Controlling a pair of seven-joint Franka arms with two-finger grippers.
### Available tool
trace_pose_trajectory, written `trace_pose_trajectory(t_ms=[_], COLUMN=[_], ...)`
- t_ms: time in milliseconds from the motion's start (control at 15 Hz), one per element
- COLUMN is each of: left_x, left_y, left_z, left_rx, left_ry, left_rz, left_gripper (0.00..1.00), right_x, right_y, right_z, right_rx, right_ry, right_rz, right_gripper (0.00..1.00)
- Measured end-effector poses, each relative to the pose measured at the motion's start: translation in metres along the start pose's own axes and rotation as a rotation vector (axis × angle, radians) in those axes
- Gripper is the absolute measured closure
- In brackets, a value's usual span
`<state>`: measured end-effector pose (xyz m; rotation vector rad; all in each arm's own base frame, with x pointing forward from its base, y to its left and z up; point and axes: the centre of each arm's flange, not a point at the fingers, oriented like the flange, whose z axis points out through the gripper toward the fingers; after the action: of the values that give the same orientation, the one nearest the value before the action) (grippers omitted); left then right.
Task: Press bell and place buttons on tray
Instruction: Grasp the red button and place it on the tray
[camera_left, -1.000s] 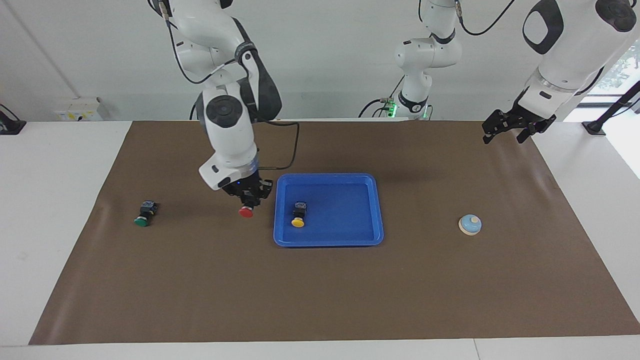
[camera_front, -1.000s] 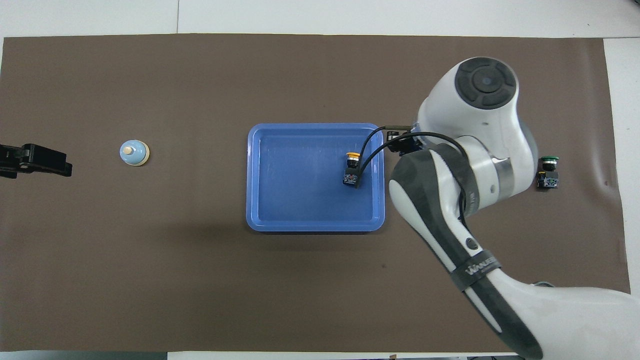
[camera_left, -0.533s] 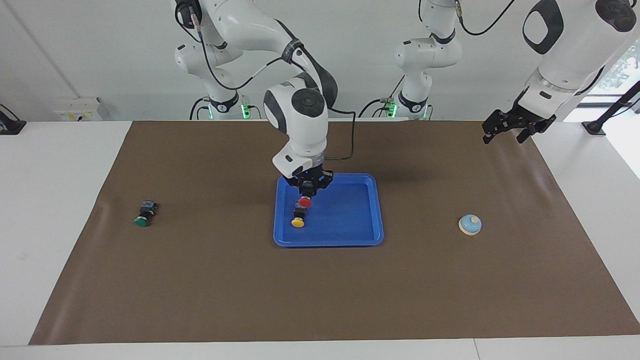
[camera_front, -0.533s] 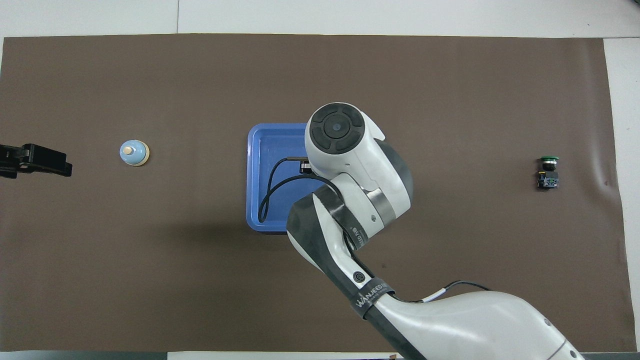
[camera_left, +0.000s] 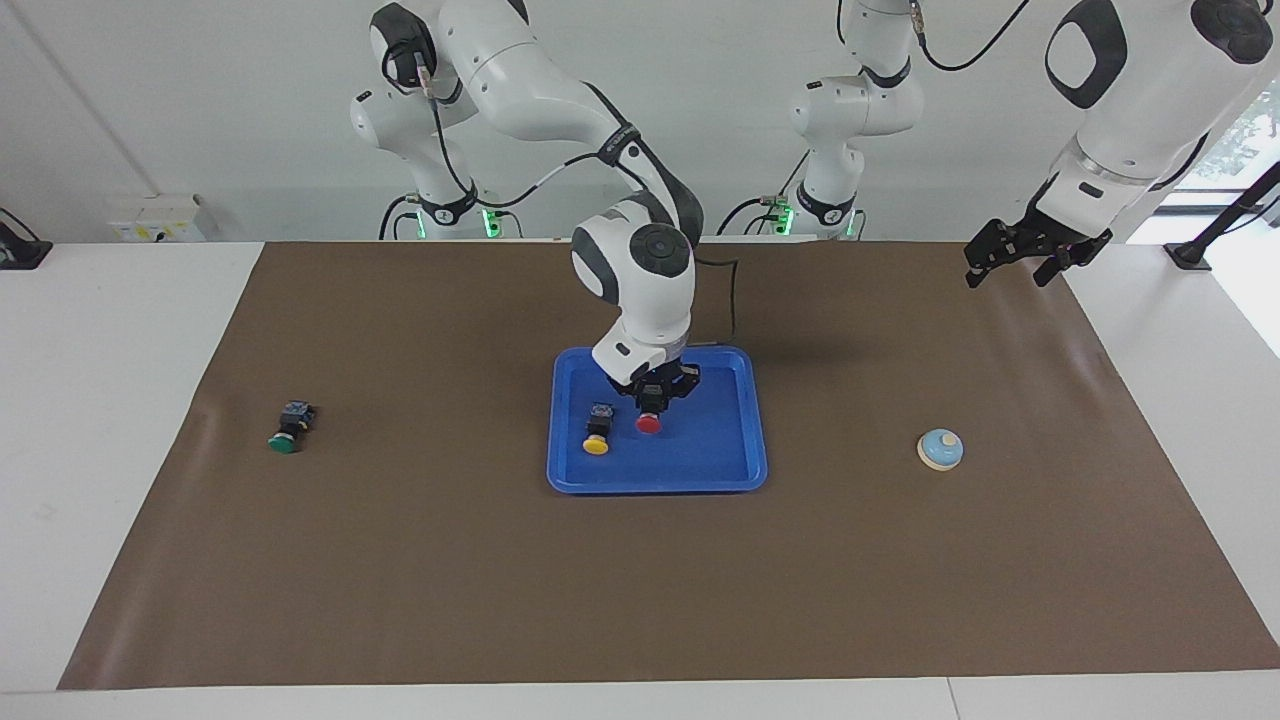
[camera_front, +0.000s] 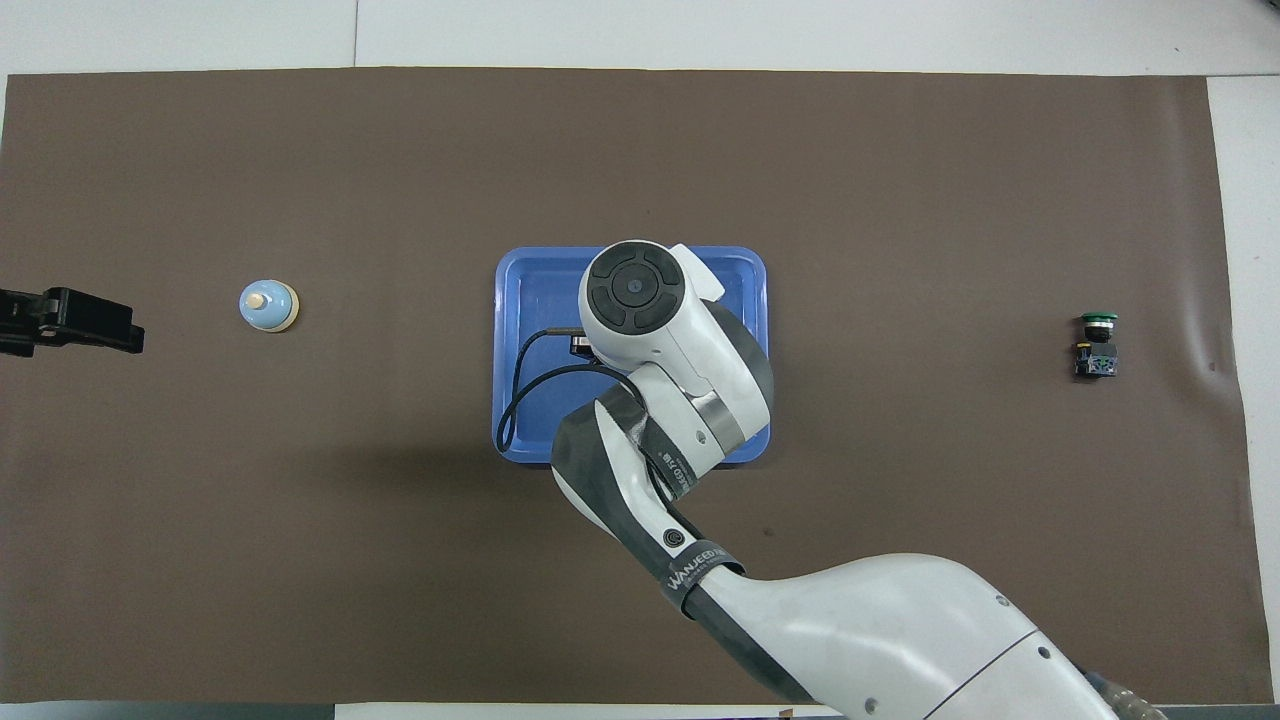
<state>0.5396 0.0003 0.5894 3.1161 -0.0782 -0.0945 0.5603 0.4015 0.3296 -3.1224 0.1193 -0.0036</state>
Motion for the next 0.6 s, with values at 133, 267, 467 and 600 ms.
trace_pose_trajectory(t_ms=[133,267,467,600], left_x=[0.000,0.000,0.000,0.000], left_y=[0.000,0.000,0.000,0.000], left_z=[0.000,0.000,0.000,0.000], left_rx=[0.000,0.000,0.000,0.000], left_ry=[0.000,0.000,0.000,0.000], left_rz=[0.000,0.000,0.000,0.000], left_gripper=[0.00,0.00,0.00,0.00], right_x=[-0.002,-0.010,-0.019,-0.020], right_y=[-0.001,-0.004,-0.006,-0.006], right_z=[0.007,0.018,0.026,0.026], right_rx=[0.014,0.025,0.022,0.022], right_ry=[0.017,0.029,0.025,0.025], right_rz=[-0.009,-0.022,-0.033,-0.034], right_gripper=[0.59,0.59,0.59,0.59])
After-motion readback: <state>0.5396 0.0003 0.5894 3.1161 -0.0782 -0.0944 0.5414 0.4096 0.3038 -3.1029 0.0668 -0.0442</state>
